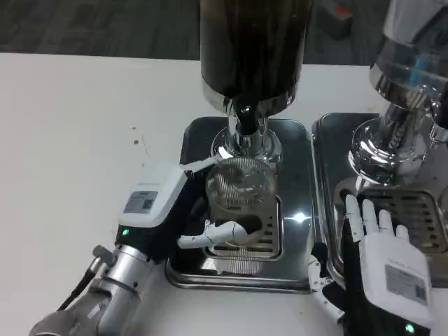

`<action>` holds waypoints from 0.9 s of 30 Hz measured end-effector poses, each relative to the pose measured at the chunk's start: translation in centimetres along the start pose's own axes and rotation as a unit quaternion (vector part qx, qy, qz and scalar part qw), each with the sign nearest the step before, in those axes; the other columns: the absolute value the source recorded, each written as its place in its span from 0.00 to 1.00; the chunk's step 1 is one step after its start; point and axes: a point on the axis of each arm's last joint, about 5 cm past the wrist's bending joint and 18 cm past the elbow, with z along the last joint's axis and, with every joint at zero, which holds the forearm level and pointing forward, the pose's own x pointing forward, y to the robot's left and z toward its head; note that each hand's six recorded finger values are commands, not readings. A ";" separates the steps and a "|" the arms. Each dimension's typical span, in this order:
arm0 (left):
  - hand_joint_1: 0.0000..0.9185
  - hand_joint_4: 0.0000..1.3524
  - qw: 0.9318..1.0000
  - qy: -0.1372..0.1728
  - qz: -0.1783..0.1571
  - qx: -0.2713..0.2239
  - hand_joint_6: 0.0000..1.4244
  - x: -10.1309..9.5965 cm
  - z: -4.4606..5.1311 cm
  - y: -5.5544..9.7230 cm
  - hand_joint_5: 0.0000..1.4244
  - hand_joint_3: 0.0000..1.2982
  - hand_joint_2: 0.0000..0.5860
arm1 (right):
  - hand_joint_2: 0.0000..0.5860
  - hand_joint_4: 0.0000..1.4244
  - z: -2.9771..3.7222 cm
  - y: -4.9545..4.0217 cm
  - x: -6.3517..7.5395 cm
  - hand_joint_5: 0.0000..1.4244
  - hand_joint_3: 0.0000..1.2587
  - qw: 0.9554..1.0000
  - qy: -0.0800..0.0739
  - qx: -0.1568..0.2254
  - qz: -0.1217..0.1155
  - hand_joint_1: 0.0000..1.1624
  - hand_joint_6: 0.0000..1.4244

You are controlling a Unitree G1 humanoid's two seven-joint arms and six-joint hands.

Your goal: Grasp the cup under the faucet to collect the drink, then remove the cup.

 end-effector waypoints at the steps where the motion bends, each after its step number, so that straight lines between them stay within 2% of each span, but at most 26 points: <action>1: 0.00 0.32 1.000 0.000 0.002 -0.003 0.34 0.0 -0.02 0.1 0.44 0.27 0.00 | 0.95 0.00 -0.01 -0.01 0.0 0.00 0.02 1.000 0.000 0.000 0.000 0.34 0.00; 3: 0.00 0.30 1.000 -0.001 0.006 -0.007 0.30 -0.1 -0.13 0.3 0.42 0.26 0.00 | 0.95 0.00 -0.02 -0.02 0.0 0.00 0.02 1.000 0.000 0.000 -0.001 0.34 0.00; 6: 0.00 0.21 1.000 0.000 0.020 -0.024 0.19 -0.4 -0.34 0.6 0.33 0.20 0.00 | 0.93 0.00 0.00 -0.04 0.1 0.00 0.01 1.000 -0.001 0.000 -0.002 0.35 0.00; 10: 0.00 0.16 0.996 0.022 0.041 -0.070 0.14 -0.8 -0.76 1.5 0.28 0.16 0.00 | 0.90 0.00 0.02 -0.06 0.1 0.00 0.00 1.000 -0.004 -0.002 -0.002 0.35 0.00; 14: 0.00 0.09 0.991 0.052 0.073 -0.101 0.04 -1.9 -1.70 2.9 0.20 0.11 0.03 | 0.87 0.00 -0.40 -0.21 0.2 0.00 0.00 0.999 -0.016 -0.031 0.001 0.34 0.00; 16: 0.00 0.04 0.990 0.058 0.079 -0.102 0.01 -2.6 -2.18 3.6 0.16 0.07 0.05 | 0.84 0.00 -0.44 -0.34 0.4 0.00 0.00 0.999 -0.023 -0.042 0.003 0.34 0.00; 18: 0.00 0.01 0.989 0.057 0.081 -0.111 0.00 -2.9 -2.22 3.9 0.13 0.06 0.06 | 0.82 0.00 -0.41 -0.41 0.5 0.00 0.00 0.999 -0.027 -0.046 0.003 0.33 0.00; 24: 0.00 0.00 0.979 0.019 0.099 -0.176 0.00 -4.3 -1.76 5.4 0.05 0.00 0.10 | 0.81 0.00 -0.82 -0.71 0.8 0.00 0.00 0.997 -0.029 -0.071 0.006 0.33 0.00; 27: 0.00 0.00 0.971 -0.024 0.090 -0.222 0.00 -3.9 -1.37 6.4 0.01 0.00 0.10 | 0.81 0.00 -0.82 -0.78 1.0 0.00 0.00 0.997 -0.030 -0.072 0.008 0.33 0.00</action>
